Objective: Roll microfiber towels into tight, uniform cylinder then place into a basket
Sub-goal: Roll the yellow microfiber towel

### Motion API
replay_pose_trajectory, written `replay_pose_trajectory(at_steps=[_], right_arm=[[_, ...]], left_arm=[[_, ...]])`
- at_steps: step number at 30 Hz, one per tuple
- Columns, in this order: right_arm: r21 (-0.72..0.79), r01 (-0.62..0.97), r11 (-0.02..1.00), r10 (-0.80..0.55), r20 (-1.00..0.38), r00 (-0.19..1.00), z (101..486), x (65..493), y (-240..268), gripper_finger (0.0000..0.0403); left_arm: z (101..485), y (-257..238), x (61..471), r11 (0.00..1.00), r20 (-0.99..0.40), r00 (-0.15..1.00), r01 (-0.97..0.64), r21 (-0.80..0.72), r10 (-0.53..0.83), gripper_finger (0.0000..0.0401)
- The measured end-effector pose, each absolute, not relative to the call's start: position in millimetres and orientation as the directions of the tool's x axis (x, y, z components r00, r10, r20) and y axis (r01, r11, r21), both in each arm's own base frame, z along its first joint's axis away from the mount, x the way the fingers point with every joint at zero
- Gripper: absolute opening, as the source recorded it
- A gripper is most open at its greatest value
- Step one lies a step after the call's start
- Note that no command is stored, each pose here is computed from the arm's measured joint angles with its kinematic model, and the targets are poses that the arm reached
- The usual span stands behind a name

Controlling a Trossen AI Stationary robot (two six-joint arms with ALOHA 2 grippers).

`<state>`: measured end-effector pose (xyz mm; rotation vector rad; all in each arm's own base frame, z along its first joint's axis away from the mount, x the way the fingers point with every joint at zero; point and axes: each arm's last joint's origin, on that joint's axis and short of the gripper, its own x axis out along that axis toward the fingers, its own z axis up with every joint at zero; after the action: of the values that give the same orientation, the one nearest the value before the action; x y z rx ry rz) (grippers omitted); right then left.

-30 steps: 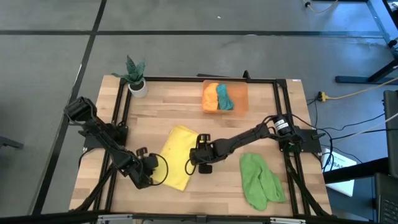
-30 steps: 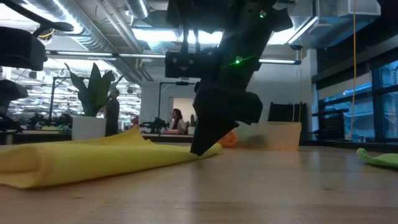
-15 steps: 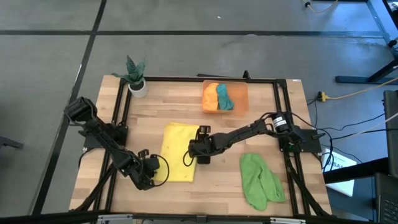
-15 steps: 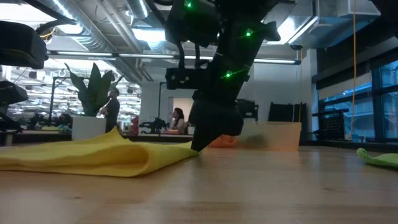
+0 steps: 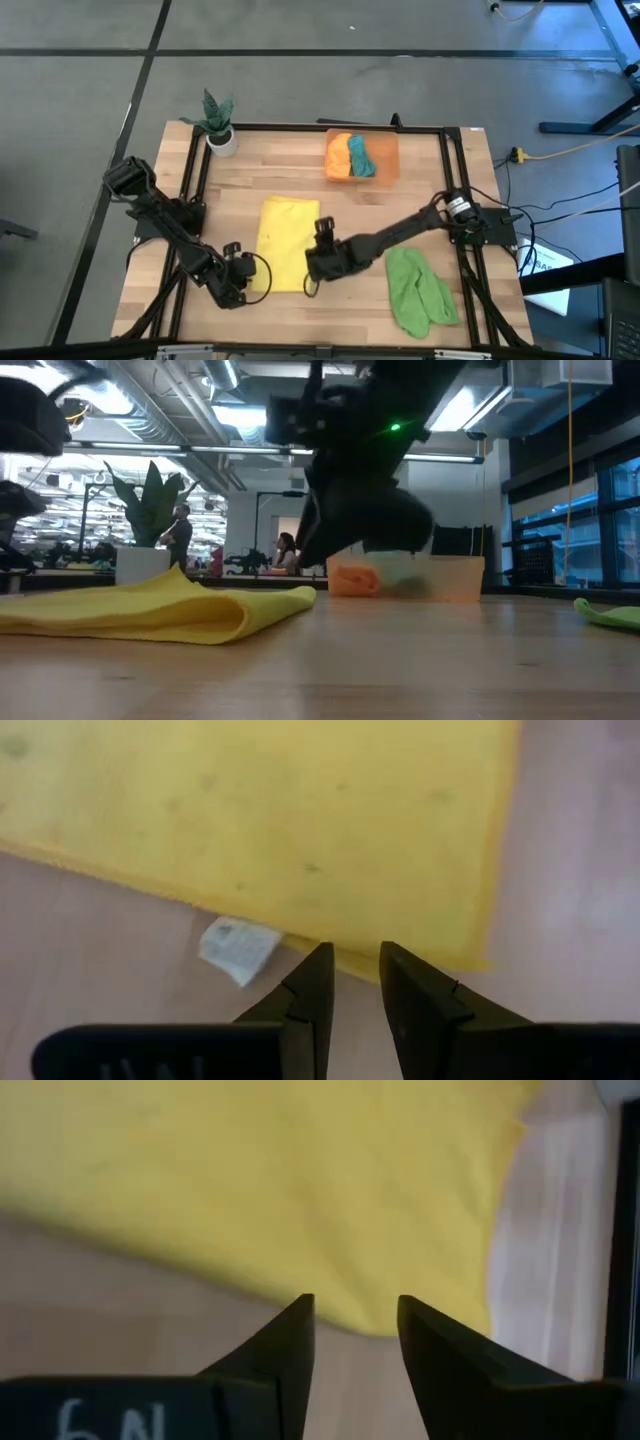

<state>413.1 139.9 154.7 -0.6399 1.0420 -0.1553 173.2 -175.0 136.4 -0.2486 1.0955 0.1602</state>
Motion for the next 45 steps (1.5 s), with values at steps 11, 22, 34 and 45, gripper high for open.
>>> replay_pose_trajectory(at_steps=[11,22,34,45], right_arm=[[-0.47,-0.329,0.819,-0.2,-0.771,0.605,157.4,402.8,192.4,0.0145],[-0.467,-0.451,0.761,-0.104,-0.773,0.626,135.8,409.0,206.2,0.0145],[-0.446,-0.438,0.78,-0.103,-0.782,0.614,119.3,412.6,206.6,0.0145],[-0.476,-0.418,0.774,-0.133,-0.767,0.627,113.3,415.5,206.3,0.0145]], left_arm=[[167.1,-202.6,172.5,0.985,-0.85,0.527,-0.142,-0.094,-0.005,0.0076],[178.3,-211.0,173.9,0.985,-0.836,0.548,-0.127,-0.12,-0.031,0.0076],[178.3,-211.0,174.0,0.984,-0.835,0.549,-0.13,-0.121,-0.031,0.0076],[178.5,-211.3,174.2,0.983,-0.834,0.551,-0.13,-0.125,-0.033,0.0076]])
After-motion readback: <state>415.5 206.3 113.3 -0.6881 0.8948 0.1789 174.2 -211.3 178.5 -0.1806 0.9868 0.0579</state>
